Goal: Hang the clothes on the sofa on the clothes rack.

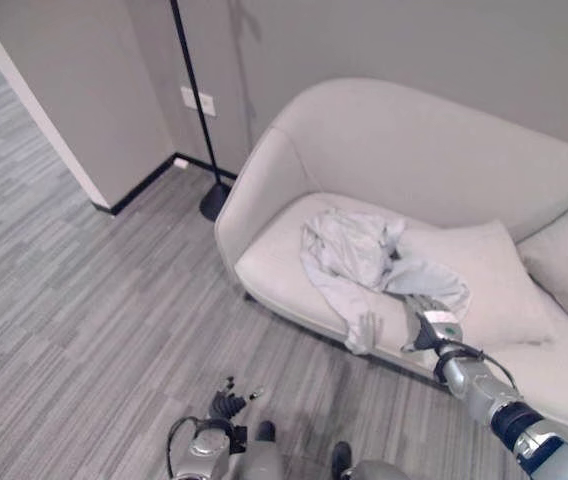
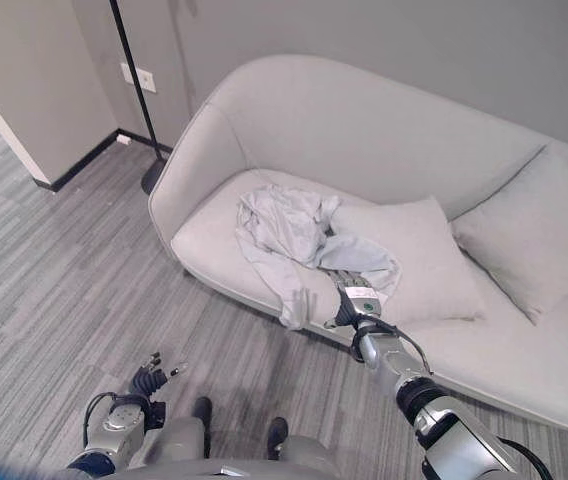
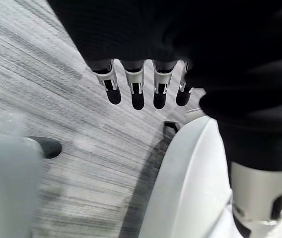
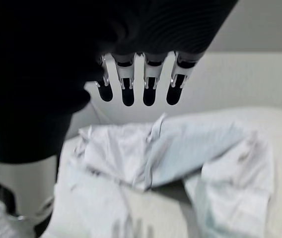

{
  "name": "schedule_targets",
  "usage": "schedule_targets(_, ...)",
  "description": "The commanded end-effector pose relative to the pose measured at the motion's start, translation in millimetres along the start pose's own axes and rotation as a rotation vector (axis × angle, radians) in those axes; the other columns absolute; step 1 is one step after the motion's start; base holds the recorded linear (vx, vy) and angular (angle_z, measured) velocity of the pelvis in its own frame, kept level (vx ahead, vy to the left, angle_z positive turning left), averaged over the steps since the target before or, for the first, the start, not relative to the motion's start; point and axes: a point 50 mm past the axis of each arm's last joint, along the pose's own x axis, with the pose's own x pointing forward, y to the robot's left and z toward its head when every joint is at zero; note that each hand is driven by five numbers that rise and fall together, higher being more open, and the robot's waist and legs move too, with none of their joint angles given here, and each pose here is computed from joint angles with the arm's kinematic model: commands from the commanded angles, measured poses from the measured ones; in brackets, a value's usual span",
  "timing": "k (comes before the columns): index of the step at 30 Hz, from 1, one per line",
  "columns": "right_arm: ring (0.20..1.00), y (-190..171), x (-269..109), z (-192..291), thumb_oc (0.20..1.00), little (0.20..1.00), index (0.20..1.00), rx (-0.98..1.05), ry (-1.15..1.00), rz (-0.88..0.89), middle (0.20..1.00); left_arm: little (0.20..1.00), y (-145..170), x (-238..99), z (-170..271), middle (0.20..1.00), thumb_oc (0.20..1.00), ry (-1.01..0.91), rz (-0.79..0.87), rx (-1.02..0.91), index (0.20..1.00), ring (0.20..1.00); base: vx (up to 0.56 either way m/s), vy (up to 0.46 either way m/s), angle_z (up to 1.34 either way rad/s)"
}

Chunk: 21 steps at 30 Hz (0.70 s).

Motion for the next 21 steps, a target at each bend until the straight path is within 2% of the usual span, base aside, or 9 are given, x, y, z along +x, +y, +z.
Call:
schedule_targets(1, 1.0, -34.1, 10.2, -2.0, 1.0, 1.0, 1.0, -0.037, -0.054, -0.136, 1.0, 1.0, -21.1, -1.5, 27.4, 1.0, 1.0, -0.14, -0.07, -0.067, 1.0, 1.0, 0.24, 0.079, -0.22)
schedule_targets(6, 1.0, -53.4, 24.8, 4.9, 1.0, 1.0, 1.0, -0.109, -0.113, -0.164, 1.0, 1.0, -28.7, -0.3, 40.4, 1.0, 1.0, -0.183, -0.101, -0.08, 1.0, 1.0, 0.25, 0.088, -0.18)
schedule_targets(12, 1.0, -59.1, 31.0, 11.7, 1.0, 1.0, 1.0, -0.156, -0.156, -0.149, 1.0, 1.0, -31.6, 1.6, 40.7, 1.0, 1.0, -0.166, -0.098, -0.116, 1.0, 1.0, 0.32, 0.156, -0.68)
schedule_targets(15, 1.0, -51.9, 28.7, 15.3, 1.0, 1.0, 1.0, -0.166, -0.17, -0.118, 1.0, 1.0, -33.3, -0.3, 30.5, 1.0, 1.0, -0.127, -0.099, -0.134, 1.0, 1.0, 0.39, 0.304, -0.44)
schedule_targets(21, 1.0, -22.6, 23.6, 16.4, 1.0, 1.0, 1.0, -0.165, -0.124, -0.029, 1.0, 1.0, -29.8, 0.7, 19.3, 1.0, 1.0, -0.089, -0.104, 0.0, 1.0, 1.0, 0.29, 0.279, -0.28)
